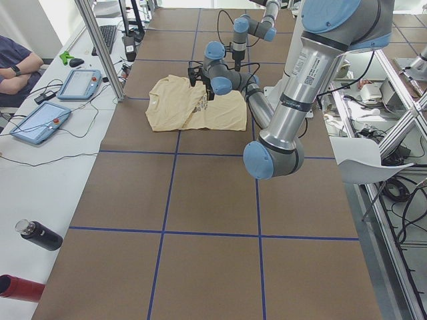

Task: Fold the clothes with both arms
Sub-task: 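Move both grippers to the hem corners nearest the robot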

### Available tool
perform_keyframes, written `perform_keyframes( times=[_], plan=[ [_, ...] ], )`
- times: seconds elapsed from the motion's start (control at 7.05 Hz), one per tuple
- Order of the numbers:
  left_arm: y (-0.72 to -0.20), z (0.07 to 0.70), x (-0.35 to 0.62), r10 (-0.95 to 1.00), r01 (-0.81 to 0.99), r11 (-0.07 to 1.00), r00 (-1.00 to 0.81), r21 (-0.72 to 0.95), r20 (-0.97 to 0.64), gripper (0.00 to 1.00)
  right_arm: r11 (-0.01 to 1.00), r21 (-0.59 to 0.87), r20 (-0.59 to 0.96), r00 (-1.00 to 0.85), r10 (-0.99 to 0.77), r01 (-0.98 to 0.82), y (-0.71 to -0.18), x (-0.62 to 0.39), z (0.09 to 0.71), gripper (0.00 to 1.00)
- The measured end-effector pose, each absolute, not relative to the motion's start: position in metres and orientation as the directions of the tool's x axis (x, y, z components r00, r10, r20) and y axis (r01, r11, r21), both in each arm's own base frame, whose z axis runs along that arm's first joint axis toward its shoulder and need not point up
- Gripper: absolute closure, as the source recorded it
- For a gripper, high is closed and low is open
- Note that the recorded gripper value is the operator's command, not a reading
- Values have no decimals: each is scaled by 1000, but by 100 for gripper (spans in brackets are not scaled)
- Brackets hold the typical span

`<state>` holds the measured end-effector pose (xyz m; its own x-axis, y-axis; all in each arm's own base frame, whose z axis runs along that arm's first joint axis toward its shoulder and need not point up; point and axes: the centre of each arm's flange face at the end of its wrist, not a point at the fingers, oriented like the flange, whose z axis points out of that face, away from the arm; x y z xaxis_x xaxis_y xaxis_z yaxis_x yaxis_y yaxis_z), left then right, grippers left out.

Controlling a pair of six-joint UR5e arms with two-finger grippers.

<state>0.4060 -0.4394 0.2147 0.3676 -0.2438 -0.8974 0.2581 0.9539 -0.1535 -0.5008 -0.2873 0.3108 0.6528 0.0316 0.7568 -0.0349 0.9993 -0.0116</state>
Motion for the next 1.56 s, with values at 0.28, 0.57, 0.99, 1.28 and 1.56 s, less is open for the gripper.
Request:
perform_keyframes(
  times=[0.28, 0.57, 0.99, 1.28, 1.56],
  plan=[
    [-439, 215, 405, -243, 258, 954, 369, -153, -897, 0, 1000, -22, 733, 680, 25, -13, -277, -517, 325, 9],
    [-438, 215, 404, -243, 257, 954, 369, -153, -897, 0, 1000, -31, 720, 693, 23, -2, -274, -526, 333, 44],
    [-438, 215, 404, -243, 257, 954, 369, -153, -897, 1, 999, -37, 717, 696, 25, 2, -275, -525, 336, 100],
    [-438, 215, 404, -244, 258, 954, 369, -153, -897, 2, 999, -50, 727, 686, 31, 7, -278, -520, 331, 100],
    [-438, 219, 404, -247, 259, 953, 374, -155, -894, 2, 998, -56, 733, 679, 37, 6, -281, -516, 327, 100]
  ],
)
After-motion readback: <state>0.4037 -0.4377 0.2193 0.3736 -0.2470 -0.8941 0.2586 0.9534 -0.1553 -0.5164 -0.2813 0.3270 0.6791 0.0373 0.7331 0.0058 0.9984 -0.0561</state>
